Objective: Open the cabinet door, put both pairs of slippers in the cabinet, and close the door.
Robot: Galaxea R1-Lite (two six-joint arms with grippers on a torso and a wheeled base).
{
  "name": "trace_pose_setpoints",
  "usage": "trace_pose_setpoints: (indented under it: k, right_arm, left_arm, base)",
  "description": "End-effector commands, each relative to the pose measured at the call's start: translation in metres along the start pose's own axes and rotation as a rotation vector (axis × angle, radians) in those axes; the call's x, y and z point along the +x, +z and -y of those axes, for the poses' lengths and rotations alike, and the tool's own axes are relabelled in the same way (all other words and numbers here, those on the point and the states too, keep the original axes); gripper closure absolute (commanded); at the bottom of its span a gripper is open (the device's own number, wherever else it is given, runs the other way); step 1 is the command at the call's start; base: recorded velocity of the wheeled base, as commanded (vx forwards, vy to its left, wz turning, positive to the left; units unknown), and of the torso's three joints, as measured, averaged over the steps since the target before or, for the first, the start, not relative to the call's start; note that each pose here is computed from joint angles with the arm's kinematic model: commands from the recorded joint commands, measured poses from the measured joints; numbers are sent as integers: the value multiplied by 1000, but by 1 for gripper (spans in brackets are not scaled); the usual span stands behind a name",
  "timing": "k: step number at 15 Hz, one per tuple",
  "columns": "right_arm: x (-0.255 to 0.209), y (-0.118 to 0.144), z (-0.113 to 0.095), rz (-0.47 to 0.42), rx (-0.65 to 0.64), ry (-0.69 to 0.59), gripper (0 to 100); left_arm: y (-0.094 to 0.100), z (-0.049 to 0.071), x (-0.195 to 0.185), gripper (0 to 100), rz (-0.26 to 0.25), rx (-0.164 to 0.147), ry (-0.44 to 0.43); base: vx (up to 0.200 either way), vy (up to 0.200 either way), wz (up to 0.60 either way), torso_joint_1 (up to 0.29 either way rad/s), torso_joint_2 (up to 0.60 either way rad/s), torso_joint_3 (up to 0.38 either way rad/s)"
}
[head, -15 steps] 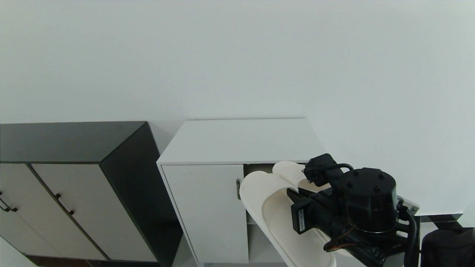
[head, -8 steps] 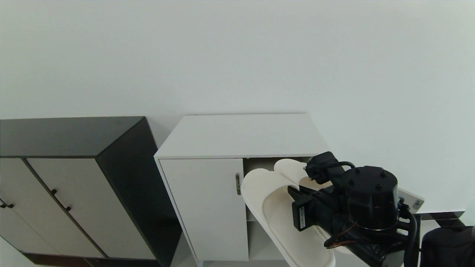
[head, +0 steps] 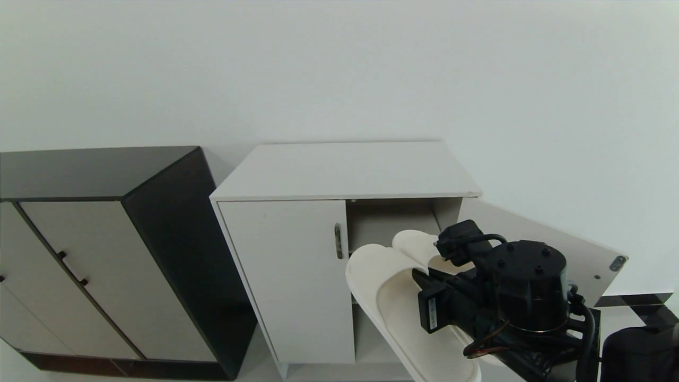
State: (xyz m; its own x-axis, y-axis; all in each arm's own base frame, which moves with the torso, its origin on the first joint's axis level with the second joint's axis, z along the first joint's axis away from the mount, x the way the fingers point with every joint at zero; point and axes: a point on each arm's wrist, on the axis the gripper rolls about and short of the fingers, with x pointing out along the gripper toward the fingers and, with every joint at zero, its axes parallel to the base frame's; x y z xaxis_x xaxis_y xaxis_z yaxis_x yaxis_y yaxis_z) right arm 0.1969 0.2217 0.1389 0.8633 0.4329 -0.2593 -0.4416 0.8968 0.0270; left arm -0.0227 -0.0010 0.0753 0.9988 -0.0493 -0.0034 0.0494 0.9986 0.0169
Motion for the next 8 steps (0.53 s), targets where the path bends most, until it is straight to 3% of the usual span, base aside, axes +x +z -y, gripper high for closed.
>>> trace_pose_setpoints:
  k: [1,8]
  right_arm:
    - [0,-1,0,-2,-1,0,100]
    - [-1,-2,1,-6,-3,0,100]
  left_arm:
    - [0,0,0,100,0,0,0]
    - [0,0,0,100,0,0,0]
  base:
    - [0,0,0,-212,520,310]
    - [0,0,0,-194,508,318]
